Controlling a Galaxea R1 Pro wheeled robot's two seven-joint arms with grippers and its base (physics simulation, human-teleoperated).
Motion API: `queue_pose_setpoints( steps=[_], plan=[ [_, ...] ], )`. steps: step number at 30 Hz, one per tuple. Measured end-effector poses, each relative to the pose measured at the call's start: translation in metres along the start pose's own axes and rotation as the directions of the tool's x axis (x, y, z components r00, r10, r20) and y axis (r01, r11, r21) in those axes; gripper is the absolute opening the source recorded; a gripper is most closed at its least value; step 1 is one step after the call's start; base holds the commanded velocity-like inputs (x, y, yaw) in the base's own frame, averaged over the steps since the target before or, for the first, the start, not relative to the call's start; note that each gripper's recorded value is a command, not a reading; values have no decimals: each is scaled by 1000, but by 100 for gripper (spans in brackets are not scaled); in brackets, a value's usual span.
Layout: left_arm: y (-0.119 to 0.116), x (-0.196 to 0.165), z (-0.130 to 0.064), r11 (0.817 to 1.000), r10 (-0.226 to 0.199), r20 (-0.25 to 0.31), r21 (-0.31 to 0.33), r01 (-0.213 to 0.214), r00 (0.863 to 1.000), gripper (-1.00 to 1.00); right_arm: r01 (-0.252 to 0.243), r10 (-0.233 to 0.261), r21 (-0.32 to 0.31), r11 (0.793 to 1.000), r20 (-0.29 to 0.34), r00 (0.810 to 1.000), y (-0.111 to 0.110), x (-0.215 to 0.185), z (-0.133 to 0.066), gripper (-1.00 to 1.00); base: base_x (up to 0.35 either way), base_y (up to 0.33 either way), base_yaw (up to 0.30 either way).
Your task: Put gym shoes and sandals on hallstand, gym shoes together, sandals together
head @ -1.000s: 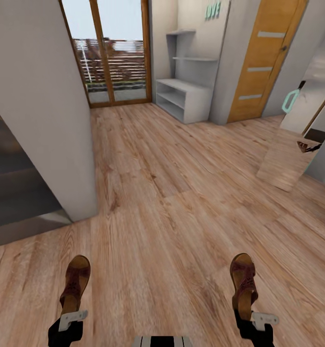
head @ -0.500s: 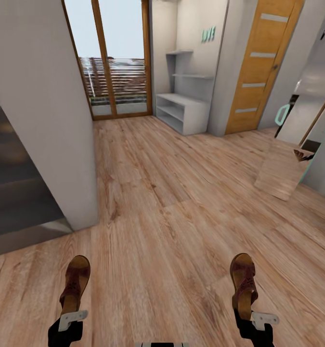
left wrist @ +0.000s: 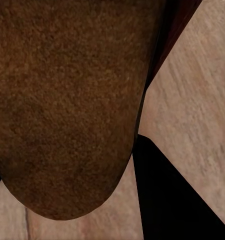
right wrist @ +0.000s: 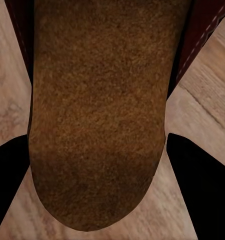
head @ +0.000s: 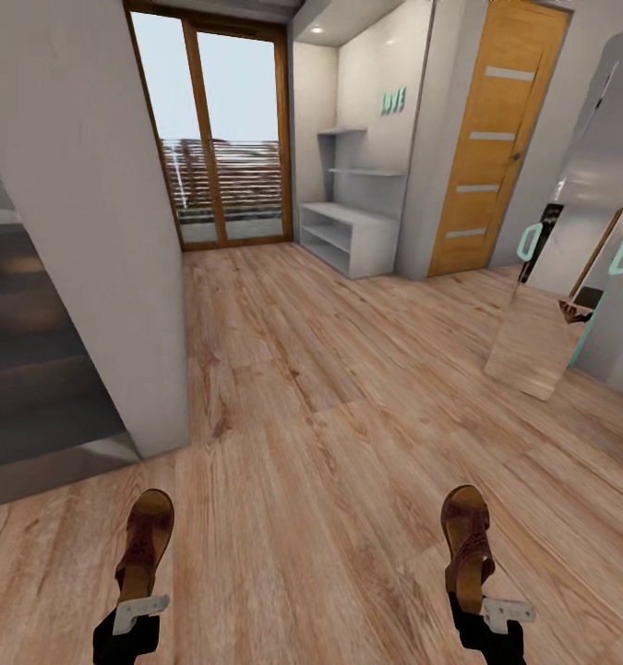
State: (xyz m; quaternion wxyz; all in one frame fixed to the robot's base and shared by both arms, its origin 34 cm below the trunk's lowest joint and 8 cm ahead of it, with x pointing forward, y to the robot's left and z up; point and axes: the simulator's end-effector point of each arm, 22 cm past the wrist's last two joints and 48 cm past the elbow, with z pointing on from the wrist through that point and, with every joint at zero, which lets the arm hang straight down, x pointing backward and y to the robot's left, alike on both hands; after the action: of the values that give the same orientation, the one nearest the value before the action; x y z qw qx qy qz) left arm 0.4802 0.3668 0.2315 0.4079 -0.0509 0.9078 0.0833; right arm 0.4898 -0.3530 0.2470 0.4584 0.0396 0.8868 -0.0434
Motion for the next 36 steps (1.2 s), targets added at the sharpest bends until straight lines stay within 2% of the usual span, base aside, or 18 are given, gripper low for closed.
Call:
queue_pose_setpoints(
  steps=[36],
  plan=[
    [-1, -2, 0, 1000, 0, 3, 2, 0, 1000, -100, 4, -4, -2, 1000, 2, 1000, -1, -1, 0, -100, 292, -96, 0]
  ],
)
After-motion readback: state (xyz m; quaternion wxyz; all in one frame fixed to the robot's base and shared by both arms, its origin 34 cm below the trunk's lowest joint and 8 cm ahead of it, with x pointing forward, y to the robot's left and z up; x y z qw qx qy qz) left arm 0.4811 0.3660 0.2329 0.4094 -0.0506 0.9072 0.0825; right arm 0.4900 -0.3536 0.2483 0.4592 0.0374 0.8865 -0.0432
